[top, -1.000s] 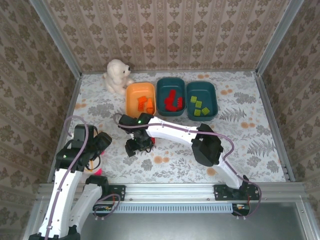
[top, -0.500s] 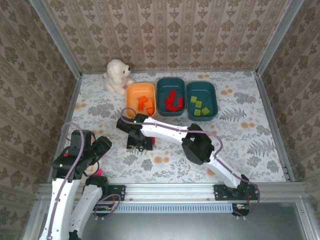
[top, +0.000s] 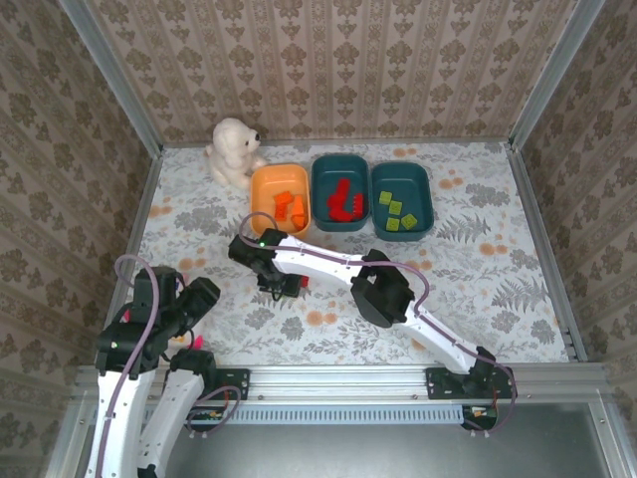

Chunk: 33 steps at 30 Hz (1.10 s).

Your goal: Sort the legos into containers by color

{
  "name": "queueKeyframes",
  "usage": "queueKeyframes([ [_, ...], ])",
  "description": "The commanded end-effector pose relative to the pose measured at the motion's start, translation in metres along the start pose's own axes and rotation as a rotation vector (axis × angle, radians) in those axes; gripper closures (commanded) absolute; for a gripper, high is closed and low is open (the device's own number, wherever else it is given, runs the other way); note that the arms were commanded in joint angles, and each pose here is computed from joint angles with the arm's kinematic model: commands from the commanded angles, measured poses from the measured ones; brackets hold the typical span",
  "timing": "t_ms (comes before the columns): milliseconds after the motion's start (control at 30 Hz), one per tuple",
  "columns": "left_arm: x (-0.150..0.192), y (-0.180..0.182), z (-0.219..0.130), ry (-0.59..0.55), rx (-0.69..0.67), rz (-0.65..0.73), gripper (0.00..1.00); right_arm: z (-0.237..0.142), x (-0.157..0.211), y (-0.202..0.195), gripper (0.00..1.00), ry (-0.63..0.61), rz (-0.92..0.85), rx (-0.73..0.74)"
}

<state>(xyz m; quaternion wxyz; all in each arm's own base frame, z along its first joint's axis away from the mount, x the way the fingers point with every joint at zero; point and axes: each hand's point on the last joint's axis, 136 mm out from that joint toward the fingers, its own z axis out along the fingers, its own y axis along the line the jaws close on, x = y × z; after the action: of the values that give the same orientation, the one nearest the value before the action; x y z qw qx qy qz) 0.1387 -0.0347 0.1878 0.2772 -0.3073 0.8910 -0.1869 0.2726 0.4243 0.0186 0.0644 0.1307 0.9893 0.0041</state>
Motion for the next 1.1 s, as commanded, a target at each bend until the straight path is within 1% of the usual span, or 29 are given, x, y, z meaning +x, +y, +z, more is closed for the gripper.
queueKeyframes([
  [0,0.001,-0.001,-0.008,0.001,0.009,0.017,0.33,0.017,-0.007,-0.012,0.63,-0.026,0.007,0.071],
  [67,0.002,0.000,-0.006,0.004,0.005,0.016,0.34,0.010,-0.009,-0.008,0.68,-0.034,-0.016,0.043],
  [167,0.002,0.000,-0.004,0.004,0.006,0.012,0.34,-0.011,-0.014,0.008,0.78,-0.064,-0.081,-0.045],
  [300,0.006,-0.005,0.008,0.034,0.035,0.001,0.34,-0.049,-0.020,0.015,0.82,-0.110,-0.168,-0.112],
  [400,0.011,-0.011,0.023,0.084,0.053,-0.019,0.34,-0.089,-0.026,0.012,0.83,-0.163,-0.242,-0.166],
  [500,0.010,-0.021,0.035,0.097,0.079,-0.021,0.34,-0.137,-0.046,-0.007,0.83,-0.292,-0.305,-0.175],
  [567,0.007,-0.031,0.043,0.097,0.094,-0.010,0.34,-0.168,-0.066,-0.031,0.84,-0.381,-0.306,-0.169],
  [700,0.008,-0.058,0.062,0.117,0.104,0.054,0.34,-0.202,-0.113,-0.086,0.84,-0.487,-0.237,-0.162],
  [767,0.010,-0.078,0.074,0.130,0.106,0.107,0.34,-0.205,-0.143,-0.116,0.83,-0.504,-0.203,-0.162],
  [833,0.020,-0.103,0.083,0.160,0.124,0.180,0.34,-0.198,-0.168,-0.139,0.82,-0.489,-0.176,-0.161],
  [867,0.023,-0.116,0.089,0.175,0.130,0.214,0.33,-0.190,-0.182,-0.152,0.81,-0.470,-0.159,-0.155],
  [967,0.037,-0.154,0.105,0.222,0.137,0.336,0.33,-0.157,-0.219,-0.183,0.81,-0.384,-0.101,-0.145],
  [1067,0.051,-0.192,0.118,0.264,0.158,0.466,0.33,-0.127,-0.255,-0.207,0.81,-0.335,-0.062,-0.111],
])
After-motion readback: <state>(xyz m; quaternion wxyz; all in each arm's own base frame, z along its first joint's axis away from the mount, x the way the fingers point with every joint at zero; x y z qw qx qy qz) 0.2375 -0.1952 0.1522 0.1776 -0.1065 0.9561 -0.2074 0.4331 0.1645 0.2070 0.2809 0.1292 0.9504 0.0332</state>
